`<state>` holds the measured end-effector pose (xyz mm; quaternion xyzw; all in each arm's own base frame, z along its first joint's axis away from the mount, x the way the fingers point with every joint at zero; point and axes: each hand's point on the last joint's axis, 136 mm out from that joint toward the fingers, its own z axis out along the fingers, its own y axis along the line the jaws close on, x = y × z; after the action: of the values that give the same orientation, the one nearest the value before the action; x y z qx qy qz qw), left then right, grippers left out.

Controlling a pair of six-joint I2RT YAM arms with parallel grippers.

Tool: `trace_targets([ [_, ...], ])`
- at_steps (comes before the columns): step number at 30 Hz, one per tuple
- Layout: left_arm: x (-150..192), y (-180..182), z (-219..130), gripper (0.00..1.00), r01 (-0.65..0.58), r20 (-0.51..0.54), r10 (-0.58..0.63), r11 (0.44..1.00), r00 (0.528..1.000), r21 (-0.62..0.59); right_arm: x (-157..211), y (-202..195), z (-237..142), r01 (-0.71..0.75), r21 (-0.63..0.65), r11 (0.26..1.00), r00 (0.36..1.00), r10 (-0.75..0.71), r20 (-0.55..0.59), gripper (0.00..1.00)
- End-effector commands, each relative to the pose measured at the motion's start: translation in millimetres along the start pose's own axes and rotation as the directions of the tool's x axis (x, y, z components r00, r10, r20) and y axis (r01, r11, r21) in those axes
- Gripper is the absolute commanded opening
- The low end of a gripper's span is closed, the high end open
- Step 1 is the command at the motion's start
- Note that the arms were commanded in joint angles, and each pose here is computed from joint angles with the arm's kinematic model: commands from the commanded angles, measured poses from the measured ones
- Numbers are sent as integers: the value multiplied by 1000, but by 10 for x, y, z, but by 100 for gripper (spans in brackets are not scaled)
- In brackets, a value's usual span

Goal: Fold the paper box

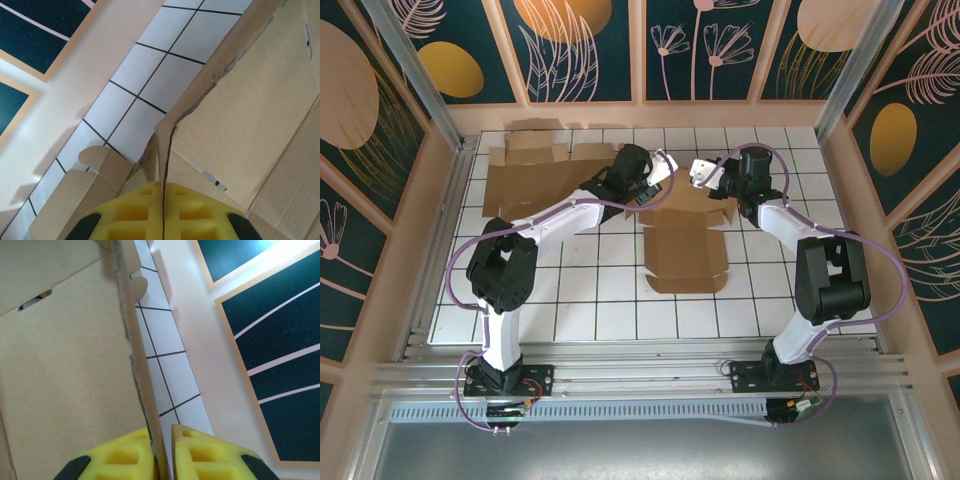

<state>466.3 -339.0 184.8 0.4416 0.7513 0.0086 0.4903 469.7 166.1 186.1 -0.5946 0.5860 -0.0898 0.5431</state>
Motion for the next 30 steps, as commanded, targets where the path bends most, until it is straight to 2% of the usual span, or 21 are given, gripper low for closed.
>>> trace_targets([
  [1, -295, 146, -259, 26, 119, 119, -115, 992, 986, -28, -158, -145, -124, 63, 105, 992, 998, -64, 12, 12],
  [4, -314, 310, -488, 35, 322, 175, -305, 944, 936, -76, -157, -179, -208, 126, 208, 970, 992, -119, -46, 9],
  [6, -250, 420, -695, 37, 500, 198, -476, 860, 857, -98, -157, -198, -275, 167, 274, 947, 985, -147, -91, 8],
  [7, -258, 489, -843, 37, 589, 218, -560, 802, 799, -98, -136, -201, -302, 187, 296, 937, 980, -157, -123, 8],
  [9, -196, 495, -1020, 38, 759, 220, -734, 649, 643, -51, -153, -184, -358, 216, 339, 916, 973, -172, -156, 8],
  [12, -225, 259, -1147, 41, 916, 132, -928, 368, 349, 161, -151, -40, -378, 254, 353, 900, 958, -186, -216, 8],
  [14, -240, 129, -1147, 42, 945, 55, -976, 219, 212, 242, -161, 37, -403, 291, 377, 879, 943, -199, -265, 8],
  [16, -181, 92, -1067, 44, 969, -6, -996, 89, 93, 232, -201, 94, -443, 312, 408, 858, 936, -204, -287, 8],
  [17, -159, 59, -1000, 45, 975, -40, -998, 39, 49, 221, -209, 139, -455, 317, 414, 853, 934, -205, -293, 8],
  [18, -175, 33, -933, 45, 974, -66, -997, 16, 31, 226, -208, 177, -457, 319, 416, 851, 932, -204, -298, 8],
  [23, -110, -99, -500, 46, 985, -134, -991, 0, 24, 173, -179, 347, -426, 343, 418, 841, 923, -218, -317, 9],
  [30, 82, 53, -167, 48, 993, -64, -997, 23, 31, 119, -218, 492, -409, 316, 395, 862, 936, -215, -279, 10],
])
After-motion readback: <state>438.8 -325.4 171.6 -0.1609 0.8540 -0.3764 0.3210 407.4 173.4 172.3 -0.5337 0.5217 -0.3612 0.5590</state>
